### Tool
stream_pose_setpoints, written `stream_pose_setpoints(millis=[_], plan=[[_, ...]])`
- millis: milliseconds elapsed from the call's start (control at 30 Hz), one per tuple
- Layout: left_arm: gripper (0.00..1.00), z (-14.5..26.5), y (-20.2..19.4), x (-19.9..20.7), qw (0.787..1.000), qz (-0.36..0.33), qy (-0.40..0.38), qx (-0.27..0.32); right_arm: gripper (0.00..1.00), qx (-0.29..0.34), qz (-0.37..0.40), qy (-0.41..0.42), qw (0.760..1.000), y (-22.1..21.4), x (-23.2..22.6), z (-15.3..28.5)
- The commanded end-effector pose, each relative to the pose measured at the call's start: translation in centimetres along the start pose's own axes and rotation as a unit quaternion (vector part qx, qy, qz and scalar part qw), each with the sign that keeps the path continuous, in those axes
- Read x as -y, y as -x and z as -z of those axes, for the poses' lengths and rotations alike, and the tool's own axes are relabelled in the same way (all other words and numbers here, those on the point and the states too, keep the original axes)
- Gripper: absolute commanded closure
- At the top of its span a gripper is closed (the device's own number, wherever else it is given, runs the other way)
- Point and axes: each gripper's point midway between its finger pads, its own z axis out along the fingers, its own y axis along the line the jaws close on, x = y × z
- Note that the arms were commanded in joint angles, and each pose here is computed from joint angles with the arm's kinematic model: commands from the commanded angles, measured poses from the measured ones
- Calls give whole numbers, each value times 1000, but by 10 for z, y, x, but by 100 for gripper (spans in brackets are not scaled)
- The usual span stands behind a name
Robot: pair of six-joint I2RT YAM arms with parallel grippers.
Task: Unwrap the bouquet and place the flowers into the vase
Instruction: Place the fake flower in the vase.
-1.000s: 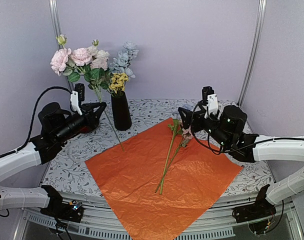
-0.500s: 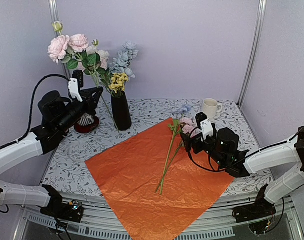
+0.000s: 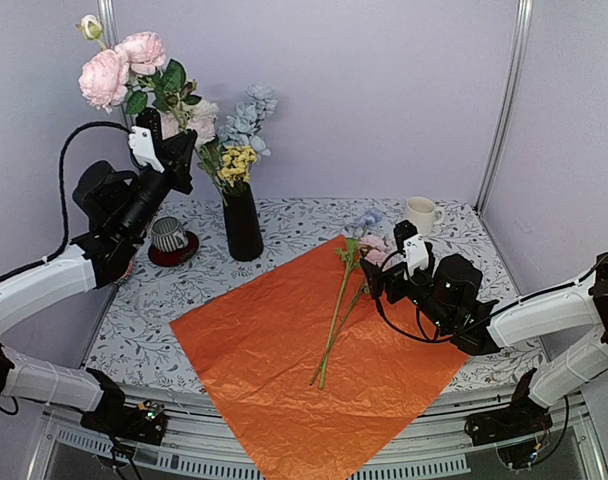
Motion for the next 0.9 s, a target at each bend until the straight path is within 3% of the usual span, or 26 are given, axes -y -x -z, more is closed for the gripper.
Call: stream_pose_setpoints(millis=[0,567,867], plan=[[100,-15,32,-14,997,-35,31,56,1,9,3,-3,1000,2,0,-1],[100,-42,10,-30,994,-57,58,71,1,10,8,1,1000,4,-1,0],[100,-47,-15,-40,997,-25,56,55,1,10,8,6,1000,4,-2,-1]])
